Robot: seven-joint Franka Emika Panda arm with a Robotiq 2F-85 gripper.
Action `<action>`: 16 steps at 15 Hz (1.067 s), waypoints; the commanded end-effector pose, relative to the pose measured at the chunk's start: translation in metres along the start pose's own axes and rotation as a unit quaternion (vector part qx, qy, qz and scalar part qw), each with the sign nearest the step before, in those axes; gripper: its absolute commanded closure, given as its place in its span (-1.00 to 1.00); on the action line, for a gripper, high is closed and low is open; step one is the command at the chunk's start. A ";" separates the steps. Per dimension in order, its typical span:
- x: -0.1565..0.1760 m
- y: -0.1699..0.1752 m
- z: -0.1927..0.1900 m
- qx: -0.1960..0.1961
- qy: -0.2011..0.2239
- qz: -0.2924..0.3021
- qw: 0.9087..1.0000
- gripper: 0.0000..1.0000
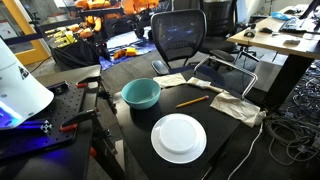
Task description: Put the pencil in the blue bowl
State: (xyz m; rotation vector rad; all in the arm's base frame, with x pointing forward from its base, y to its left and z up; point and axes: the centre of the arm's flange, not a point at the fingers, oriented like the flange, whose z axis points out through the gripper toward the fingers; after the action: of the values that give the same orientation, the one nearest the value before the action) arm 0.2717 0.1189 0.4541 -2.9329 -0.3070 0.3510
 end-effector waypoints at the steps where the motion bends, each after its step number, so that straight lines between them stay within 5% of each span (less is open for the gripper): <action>1: 0.027 0.019 -0.003 -0.013 0.020 0.023 0.999 -1.00; 11: 0.129 0.119 0.033 -0.067 0.154 0.057 0.984 -1.00; 16: 0.131 0.132 0.050 -0.064 0.162 0.076 0.982 -1.00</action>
State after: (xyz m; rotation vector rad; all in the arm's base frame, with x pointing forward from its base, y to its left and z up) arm 0.4086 0.0274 0.3524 -3.0797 -0.0597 -0.1349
